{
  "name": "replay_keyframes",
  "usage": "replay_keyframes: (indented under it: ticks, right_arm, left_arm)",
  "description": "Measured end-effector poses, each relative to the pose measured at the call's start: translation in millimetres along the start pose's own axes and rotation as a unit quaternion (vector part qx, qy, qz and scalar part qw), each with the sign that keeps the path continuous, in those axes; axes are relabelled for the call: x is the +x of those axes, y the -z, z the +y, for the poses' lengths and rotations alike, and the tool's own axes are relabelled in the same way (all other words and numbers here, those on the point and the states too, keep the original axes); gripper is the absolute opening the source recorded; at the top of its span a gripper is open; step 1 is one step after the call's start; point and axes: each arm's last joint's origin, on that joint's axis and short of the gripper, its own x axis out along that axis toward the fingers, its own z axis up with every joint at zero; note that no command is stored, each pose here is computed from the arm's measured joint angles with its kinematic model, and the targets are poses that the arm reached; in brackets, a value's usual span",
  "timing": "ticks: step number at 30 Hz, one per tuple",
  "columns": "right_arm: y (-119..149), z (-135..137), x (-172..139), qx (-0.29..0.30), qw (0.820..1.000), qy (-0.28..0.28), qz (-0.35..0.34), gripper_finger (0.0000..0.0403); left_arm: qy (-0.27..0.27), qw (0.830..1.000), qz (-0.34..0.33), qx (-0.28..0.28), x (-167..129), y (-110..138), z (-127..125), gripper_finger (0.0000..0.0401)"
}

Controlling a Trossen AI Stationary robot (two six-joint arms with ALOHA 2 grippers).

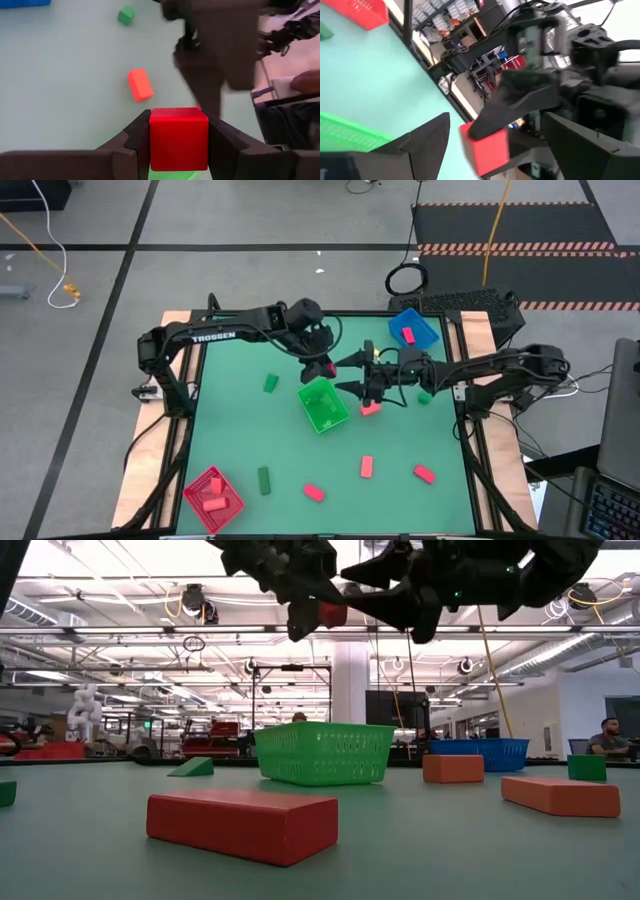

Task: Sort & place blocks by color
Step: Put the light pink block into the blue bin

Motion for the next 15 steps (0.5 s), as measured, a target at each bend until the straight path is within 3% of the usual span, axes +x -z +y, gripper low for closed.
replay_keyframes:
  ticks: [15]
  right_arm:
    - [12,12,16,0.007,0.999,0.02,-0.037,0.0309]
  left_arm:
    - [0.011,1.0,0.0,0.006,2,0,-4,0.0148]
